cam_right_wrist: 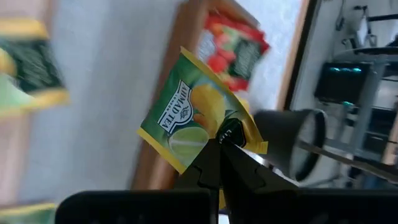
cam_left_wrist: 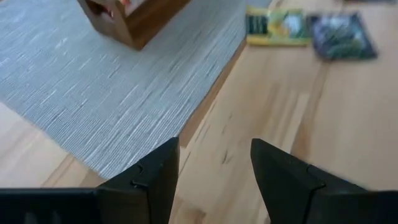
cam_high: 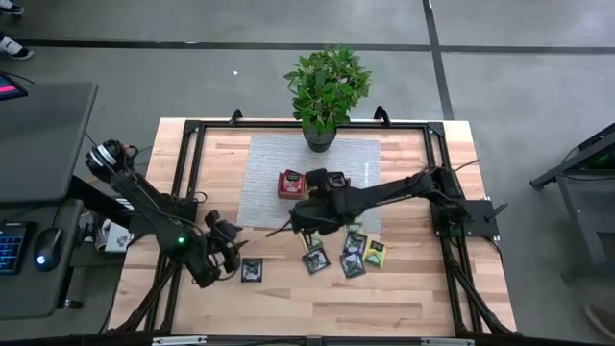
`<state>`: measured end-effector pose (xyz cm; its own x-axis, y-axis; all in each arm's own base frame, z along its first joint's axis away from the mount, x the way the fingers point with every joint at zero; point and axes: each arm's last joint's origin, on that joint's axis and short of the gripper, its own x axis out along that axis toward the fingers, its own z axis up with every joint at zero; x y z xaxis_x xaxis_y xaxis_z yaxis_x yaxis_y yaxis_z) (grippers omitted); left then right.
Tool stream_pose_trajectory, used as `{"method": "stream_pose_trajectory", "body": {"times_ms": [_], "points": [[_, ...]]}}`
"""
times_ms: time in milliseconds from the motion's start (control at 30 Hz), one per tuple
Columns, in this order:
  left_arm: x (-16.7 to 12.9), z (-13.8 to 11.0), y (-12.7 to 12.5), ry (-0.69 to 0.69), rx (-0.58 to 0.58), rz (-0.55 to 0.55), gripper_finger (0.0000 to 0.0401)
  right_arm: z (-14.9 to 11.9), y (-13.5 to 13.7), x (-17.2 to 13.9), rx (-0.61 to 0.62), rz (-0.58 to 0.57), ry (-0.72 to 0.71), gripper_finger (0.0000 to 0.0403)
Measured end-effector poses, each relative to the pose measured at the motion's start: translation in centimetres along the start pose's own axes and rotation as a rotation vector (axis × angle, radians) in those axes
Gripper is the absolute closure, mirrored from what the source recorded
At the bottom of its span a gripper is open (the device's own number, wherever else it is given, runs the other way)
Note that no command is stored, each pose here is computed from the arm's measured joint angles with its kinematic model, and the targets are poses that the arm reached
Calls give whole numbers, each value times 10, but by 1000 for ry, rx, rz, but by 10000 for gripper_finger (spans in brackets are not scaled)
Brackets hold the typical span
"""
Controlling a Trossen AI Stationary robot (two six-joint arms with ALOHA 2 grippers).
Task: Pick & Place Tea
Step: Put the yellow tea bag into the middle section of the wooden organizer
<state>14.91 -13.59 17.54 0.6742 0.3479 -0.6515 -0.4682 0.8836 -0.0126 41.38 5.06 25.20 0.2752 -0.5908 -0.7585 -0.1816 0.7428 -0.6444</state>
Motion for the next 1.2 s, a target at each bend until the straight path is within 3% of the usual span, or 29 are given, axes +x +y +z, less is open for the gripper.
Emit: {"method": "stream_pose_trajectory", "body": {"times_ms": [500,1200], "points": [[-16,8,35,-214,-192,-82,206,-12,-38,27,-166,-134,119,403],[-16,-1,61,-222,-224,-115,206,-10,-36,76,-199,-3,155,403]]}}
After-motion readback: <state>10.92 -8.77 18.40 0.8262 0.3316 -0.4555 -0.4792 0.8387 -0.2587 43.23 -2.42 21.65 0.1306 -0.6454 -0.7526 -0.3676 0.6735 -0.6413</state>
